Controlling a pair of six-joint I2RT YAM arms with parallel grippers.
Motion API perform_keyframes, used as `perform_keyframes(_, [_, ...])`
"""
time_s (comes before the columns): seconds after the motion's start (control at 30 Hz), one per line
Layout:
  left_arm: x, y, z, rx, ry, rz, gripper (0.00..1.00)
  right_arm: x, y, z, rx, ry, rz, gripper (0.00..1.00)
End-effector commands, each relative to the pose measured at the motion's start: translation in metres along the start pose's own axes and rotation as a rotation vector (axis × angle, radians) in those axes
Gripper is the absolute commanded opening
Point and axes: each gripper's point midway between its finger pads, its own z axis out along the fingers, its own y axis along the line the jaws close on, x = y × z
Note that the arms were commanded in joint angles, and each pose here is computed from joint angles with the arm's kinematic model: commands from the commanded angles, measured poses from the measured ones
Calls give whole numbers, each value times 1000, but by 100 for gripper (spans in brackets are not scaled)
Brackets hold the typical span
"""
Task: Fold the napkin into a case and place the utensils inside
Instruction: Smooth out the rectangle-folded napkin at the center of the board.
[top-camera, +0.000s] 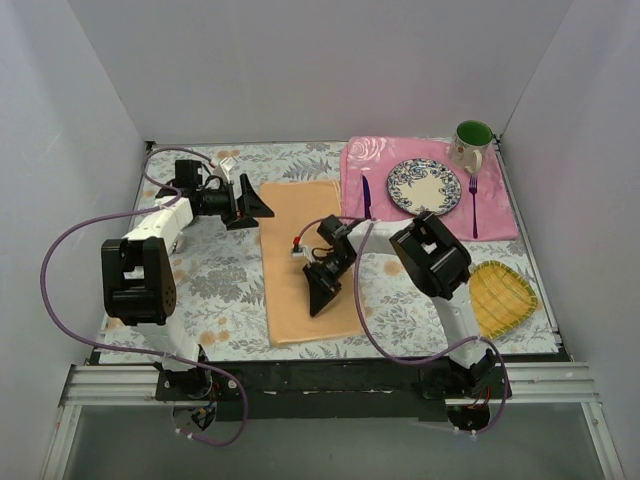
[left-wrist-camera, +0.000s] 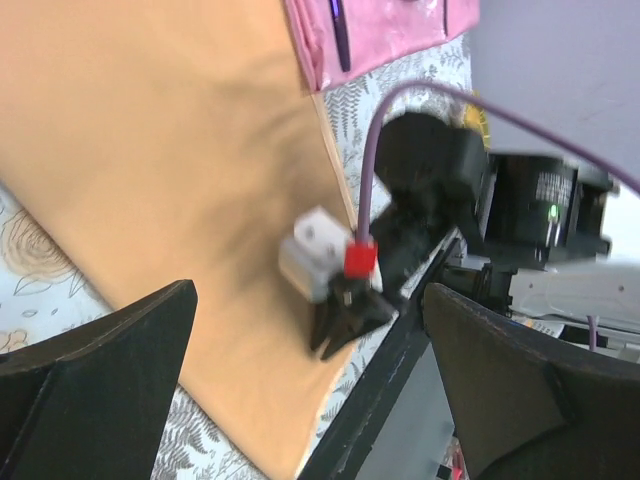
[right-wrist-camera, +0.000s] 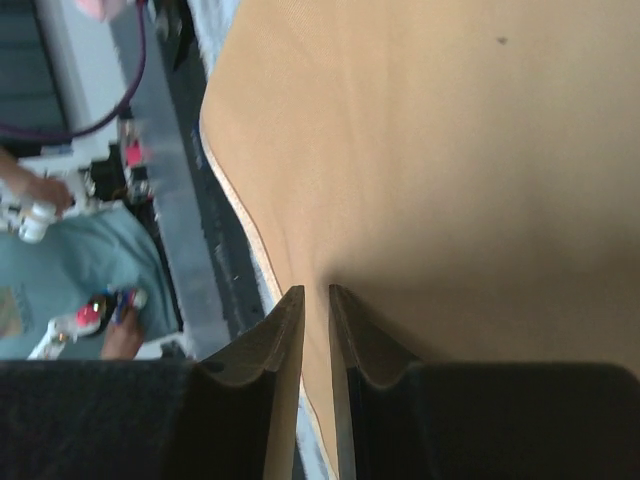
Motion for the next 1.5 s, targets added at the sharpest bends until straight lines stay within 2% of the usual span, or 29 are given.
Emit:
perform_keyframes(0.0, [4,1,-10,-71,6,48,98,66,32,33,-46,191,-50,25])
perform_keyframes(0.1, [-4,14,-20,-115,-26,46,98,70,75,41,-134,204,-140,28])
perform_keyframes(0.2, [-17,22,-21,-140,-24,76,98,37,103,25,-164,112,-257,31])
perform_keyframes(0.3, [-34,40,-16,-196,-4,125,98,-36,98,-27,-87,-76,-312,39])
perform_keyframes(0.33, [-38,50,-15,-232,3,143,98,-75,87,-63,-29,-181,-338,39])
perform_keyframes(0.37, [-51,51,-15,-242,-8,164,88,-93,70,-81,50,-224,-332,39])
perform_keyframes(0.47, [-53,70,-3,-252,22,108,67,-145,15,-140,275,-358,-284,38])
perform_keyframes(0.5, [-53,79,5,-257,29,82,55,-152,-7,-146,307,-366,-255,37])
perform_keyframes(0.57, [-55,90,13,-305,28,49,49,-173,-36,-173,430,-428,-247,37])
perform_keyframes(0.7, [-64,108,23,-352,-3,23,43,-190,-76,-178,518,-442,-252,36])
perform_keyframes(0.8, [-66,126,29,-395,7,-8,40,-194,-90,-179,540,-446,-244,36])
perform_keyframes(0.87, [-56,123,47,-386,53,6,37,-193,-92,-178,534,-446,-243,36])
perform_keyframes(1.0, [-54,131,54,-390,60,4,37,-185,-103,-177,538,-446,-233,35])
perform_keyframes(1.13, [-62,137,58,-395,43,9,34,-195,-109,-191,566,-498,-246,36])
perform_keyframes(1.3, [-68,152,67,-419,68,-12,16,-194,-126,-198,610,-506,-214,45])
perform_keyframes(1.43, [-69,163,62,-469,86,25,7,-194,-125,-207,615,-522,-200,50])
perform_keyframes(1.47, [-70,166,60,-483,92,43,6,-195,-124,-209,614,-527,-201,54])
